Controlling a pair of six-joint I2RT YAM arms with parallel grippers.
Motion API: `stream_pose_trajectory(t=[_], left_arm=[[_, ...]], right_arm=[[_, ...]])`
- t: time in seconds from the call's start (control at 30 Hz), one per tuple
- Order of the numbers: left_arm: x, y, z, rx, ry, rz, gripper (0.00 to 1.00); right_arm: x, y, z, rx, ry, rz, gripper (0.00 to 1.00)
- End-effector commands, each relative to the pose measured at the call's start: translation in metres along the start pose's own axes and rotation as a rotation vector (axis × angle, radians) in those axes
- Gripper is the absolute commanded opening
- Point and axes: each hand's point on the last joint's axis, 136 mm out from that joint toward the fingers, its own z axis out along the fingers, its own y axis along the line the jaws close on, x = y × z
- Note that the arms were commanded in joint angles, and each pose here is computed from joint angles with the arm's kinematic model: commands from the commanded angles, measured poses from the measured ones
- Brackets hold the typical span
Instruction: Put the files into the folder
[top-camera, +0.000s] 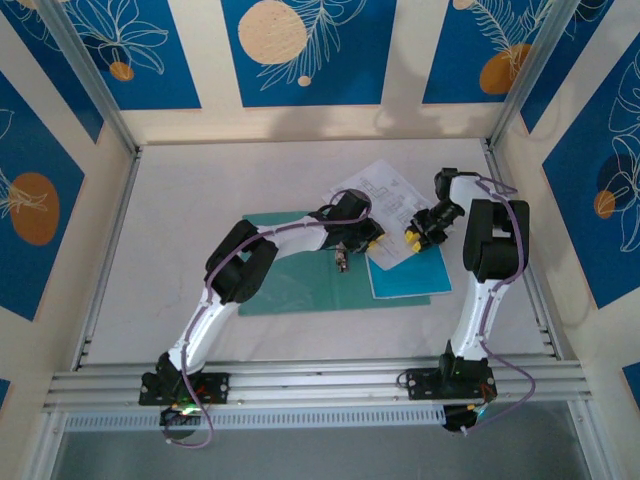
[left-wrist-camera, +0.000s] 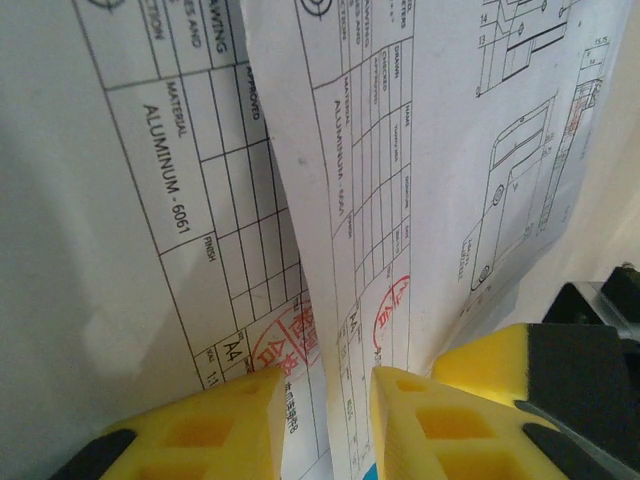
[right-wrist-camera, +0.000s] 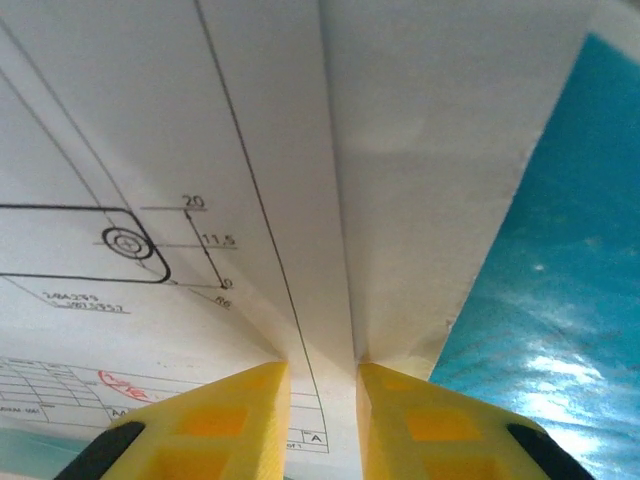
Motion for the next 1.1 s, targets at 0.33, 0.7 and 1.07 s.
stream_pose_trajectory(t=[0.33, 0.7, 1.07], left_arm=[[0.004, 0.017, -0.015, -0.066, 0.001, -0.004, 0.29], [0.0, 0.024, -0.013, -0.07, 0.005, -0.007, 0.3], [-0.001, 0.022, -0.019, -0.075, -0.005, 0.014, 0.08]], right_arm=[[-0.006, 0.036, -0.013, -0.055, -0.059, -0.035, 0.26], [0.023, 0.016, 0.019, 0.072, 0.017, -0.078, 0.26], [0.03, 0.012, 0.019, 0.064, 0.021, -0.085, 0.26]])
